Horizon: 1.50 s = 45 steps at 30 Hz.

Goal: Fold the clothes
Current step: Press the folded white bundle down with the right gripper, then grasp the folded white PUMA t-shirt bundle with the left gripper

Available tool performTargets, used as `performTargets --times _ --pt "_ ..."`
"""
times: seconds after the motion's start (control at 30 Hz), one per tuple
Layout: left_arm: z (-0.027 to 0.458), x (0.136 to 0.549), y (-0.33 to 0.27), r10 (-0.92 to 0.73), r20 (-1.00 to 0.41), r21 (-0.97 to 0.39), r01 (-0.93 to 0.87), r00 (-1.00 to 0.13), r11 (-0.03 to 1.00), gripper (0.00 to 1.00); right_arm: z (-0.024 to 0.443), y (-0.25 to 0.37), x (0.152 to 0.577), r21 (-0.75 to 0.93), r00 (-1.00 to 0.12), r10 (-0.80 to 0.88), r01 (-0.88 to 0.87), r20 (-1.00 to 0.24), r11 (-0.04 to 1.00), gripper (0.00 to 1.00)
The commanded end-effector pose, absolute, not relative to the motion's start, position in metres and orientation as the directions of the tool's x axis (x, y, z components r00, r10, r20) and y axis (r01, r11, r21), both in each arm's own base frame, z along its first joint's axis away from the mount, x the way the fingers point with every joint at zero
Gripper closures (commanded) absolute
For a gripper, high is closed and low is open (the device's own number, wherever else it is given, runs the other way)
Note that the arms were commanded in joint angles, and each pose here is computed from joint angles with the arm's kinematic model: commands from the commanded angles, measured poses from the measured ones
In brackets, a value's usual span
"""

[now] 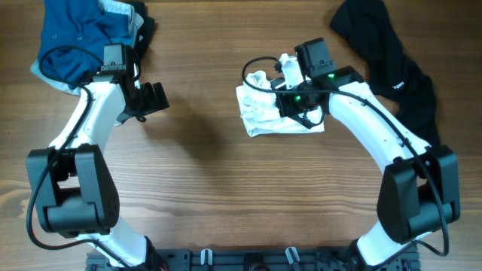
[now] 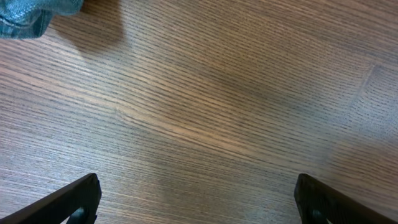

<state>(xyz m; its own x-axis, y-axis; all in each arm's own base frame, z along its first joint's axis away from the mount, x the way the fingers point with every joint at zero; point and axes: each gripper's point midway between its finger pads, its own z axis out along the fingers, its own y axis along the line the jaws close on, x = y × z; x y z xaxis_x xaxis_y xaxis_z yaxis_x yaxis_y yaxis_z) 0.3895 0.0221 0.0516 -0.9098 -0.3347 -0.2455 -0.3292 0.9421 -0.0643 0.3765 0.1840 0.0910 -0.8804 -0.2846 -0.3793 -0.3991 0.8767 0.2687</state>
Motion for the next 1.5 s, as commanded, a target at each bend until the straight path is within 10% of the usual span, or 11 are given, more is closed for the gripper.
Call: performTargets --times 0.0,0.4,0.53,0.77,0.87,1.1,1.47 --pt "0.055 0.395 0.022 -0.327 -0.261 -0.078 -0.318 -0.908 0.945 0.0 0.124 0.217 0.361 0.297 -0.819 -0.35 -0.51 -0.455 0.807 0.96" --pt "0.055 0.396 0.022 -0.327 -0.261 -0.078 -0.317 -0.908 0.945 0.0 0.131 0.292 0.304 0.389 -0.798 -0.426 -0.587 -0.427 0.71 0.94" --pt "0.055 0.395 0.022 -0.327 -0.261 -0.078 -0.318 -0.908 0.945 0.0 0.132 0.286 0.31 0.402 -0.825 -0.384 -0.545 -0.416 0.736 0.49" --pt "0.055 0.395 0.014 -0.326 -0.246 -0.119 -0.306 -0.913 0.945 0.0 0.164 0.246 0.338 0.415 -0.85 -0.241 -0.452 -0.468 0.79 0.34" --pt "0.057 0.396 -0.004 -0.323 -0.222 -0.214 -0.277 -0.92 0.937 0.0 0.182 0.212 0.356 0.416 -0.852 -0.147 -0.388 -0.503 0.823 0.0" --pt "0.076 0.401 -0.083 -0.143 -0.241 -0.471 -0.013 -0.96 0.882 0.0 0.182 0.15 0.384 0.417 -0.868 -0.004 -0.243 -0.497 0.876 0.0" --pt "0.089 0.409 -0.181 0.054 -0.398 -0.475 0.257 -0.916 0.842 0.0 0.183 0.096 0.403 0.41 -0.856 0.111 -0.125 -0.505 0.904 0.0"
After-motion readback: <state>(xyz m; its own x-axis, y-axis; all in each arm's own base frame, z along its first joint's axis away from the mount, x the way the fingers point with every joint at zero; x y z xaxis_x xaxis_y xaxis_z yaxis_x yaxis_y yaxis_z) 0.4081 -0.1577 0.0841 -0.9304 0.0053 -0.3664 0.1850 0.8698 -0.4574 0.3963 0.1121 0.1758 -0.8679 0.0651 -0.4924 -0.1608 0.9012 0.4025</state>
